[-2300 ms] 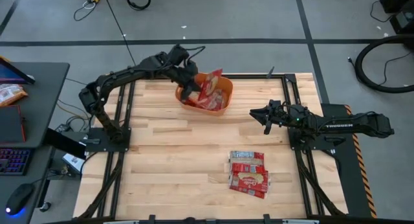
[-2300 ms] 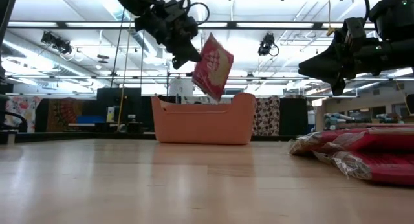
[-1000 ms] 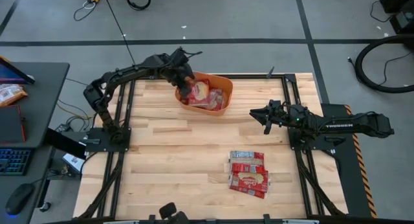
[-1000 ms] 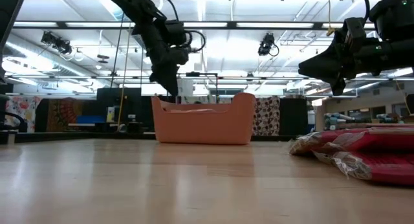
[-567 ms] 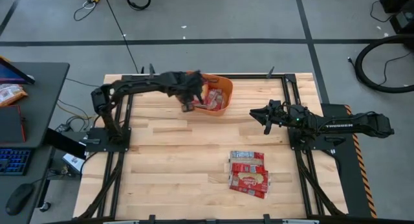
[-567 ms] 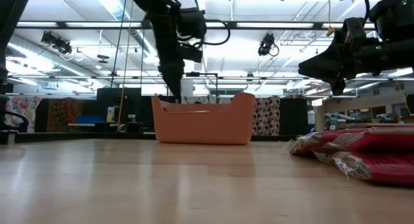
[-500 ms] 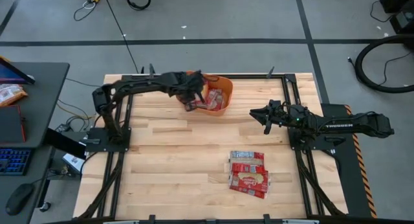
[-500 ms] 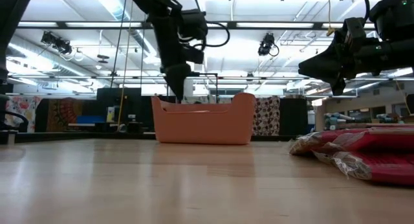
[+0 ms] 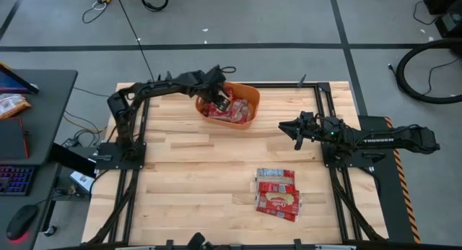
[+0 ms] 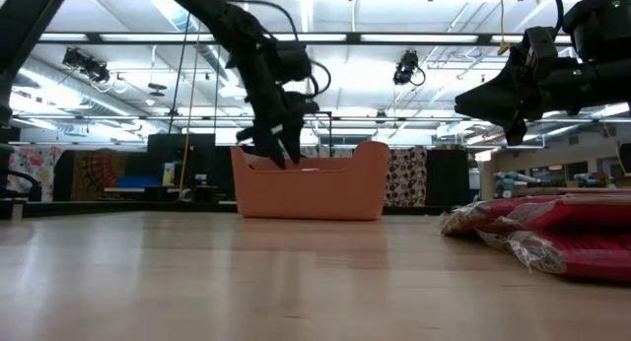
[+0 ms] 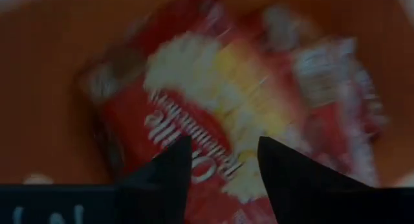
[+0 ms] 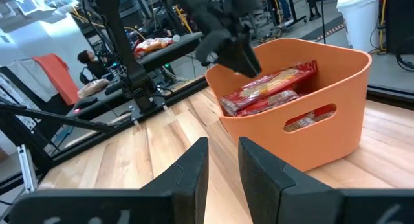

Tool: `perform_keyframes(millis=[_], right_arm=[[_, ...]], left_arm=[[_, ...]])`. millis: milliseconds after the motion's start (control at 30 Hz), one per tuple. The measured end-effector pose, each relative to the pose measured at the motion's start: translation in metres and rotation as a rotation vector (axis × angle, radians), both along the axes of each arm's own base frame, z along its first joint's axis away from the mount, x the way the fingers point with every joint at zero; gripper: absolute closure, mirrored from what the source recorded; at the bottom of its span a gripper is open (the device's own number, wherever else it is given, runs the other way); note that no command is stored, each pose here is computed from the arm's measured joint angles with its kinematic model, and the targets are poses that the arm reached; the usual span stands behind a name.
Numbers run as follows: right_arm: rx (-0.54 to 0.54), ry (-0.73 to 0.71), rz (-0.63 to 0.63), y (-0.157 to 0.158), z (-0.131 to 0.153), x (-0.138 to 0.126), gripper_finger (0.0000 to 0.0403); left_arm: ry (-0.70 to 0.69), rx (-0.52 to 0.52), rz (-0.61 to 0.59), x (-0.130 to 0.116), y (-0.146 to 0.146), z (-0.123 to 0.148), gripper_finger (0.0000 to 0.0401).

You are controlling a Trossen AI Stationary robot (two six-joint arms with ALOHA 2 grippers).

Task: Sort popcorn bags into baskets
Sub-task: Put the red popcorn bag into the orange bin

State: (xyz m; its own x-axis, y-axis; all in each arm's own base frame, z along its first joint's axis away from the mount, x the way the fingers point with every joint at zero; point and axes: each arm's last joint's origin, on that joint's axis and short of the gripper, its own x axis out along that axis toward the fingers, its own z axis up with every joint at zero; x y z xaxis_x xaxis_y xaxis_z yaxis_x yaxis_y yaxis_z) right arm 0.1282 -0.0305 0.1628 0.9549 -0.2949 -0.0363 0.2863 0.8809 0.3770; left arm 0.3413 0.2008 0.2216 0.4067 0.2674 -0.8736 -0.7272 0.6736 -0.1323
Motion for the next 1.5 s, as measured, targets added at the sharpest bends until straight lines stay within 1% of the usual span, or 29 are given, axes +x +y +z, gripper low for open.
perform_keyframes(millis=[133,267,400,433,600,733,800,867,933,1000,1133,1267,1333,1433,1500], right_arm=[[0.0,-0.001,0.0,0.0,0.0,0.0,0.0313],[0.0,0.0,0.0,0.0,0.0,0.0,0.0313],[0.0,0.0,-0.001,0.0,0.0,0.0,0.0313],[0.0,0.0,0.0,0.0,0.0,0.0,0.0313],[0.0,0.0,0.0,0.0,0.0,0.0,0.0313],[0.0,0.0,0.0,0.0,0.0,0.0,0.0313],[0.0,0.0,0.0,0.0,0.0,0.0,0.0313],[0.0,0.0,0.0,0.0,0.0,0.0,0.0313],[0.0,0.0,0.0,0.0,0.0,0.0,0.0313],[0.0,0.0,-0.001,0.0,0.0,0.0,0.0313],[0.0,0.0,0.0,0.0,0.0,0.0,0.0313],[0.0,0.0,0.0,0.0,0.0,0.0,0.0313],[0.0,0.0,0.0,0.0,0.0,0.0,0.0313],[0.0,0.001,-0.001,0.0,0.0,0.0,0.0313],[0.0,0.0,0.0,0.0,0.0,0.0,0.0313]], left_arm=[[0.018,-0.052,0.032,0.003,0.006,-0.018,0.0198],[0.044,-0.044,0.02,0.009,0.005,-0.029,0.0188],[0.089,0.025,-0.104,0.015,-0.002,-0.033,0.019],[0.103,0.055,-0.161,0.018,-0.005,-0.034,0.0193],[0.18,0.244,-0.558,0.03,-0.021,-0.033,0.0223],[0.252,0.442,-0.938,0.039,-0.032,-0.032,0.0243],[0.295,0.535,-1.1,0.042,-0.036,-0.032,0.025],[0.351,0.608,-1.2,0.044,-0.039,-0.031,0.0255],[0.394,0.656,-1.266,0.045,-0.041,-0.031,0.0259],[0.43,0.692,-1.316,0.046,-0.044,-0.031,0.026],[0.496,0.743,-1.37,0.047,-0.048,-0.03,0.026],[0.591,0.825,-1.45,0.049,-0.057,-0.025,0.026],[0.6,0.867,-1.445,0.05,-0.061,-0.018,0.026],[0.573,0.901,-1.422,0.049,-0.068,-0.004,0.026],[0.527,0.909,-1.363,0.048,-0.076,0.008,0.026]])
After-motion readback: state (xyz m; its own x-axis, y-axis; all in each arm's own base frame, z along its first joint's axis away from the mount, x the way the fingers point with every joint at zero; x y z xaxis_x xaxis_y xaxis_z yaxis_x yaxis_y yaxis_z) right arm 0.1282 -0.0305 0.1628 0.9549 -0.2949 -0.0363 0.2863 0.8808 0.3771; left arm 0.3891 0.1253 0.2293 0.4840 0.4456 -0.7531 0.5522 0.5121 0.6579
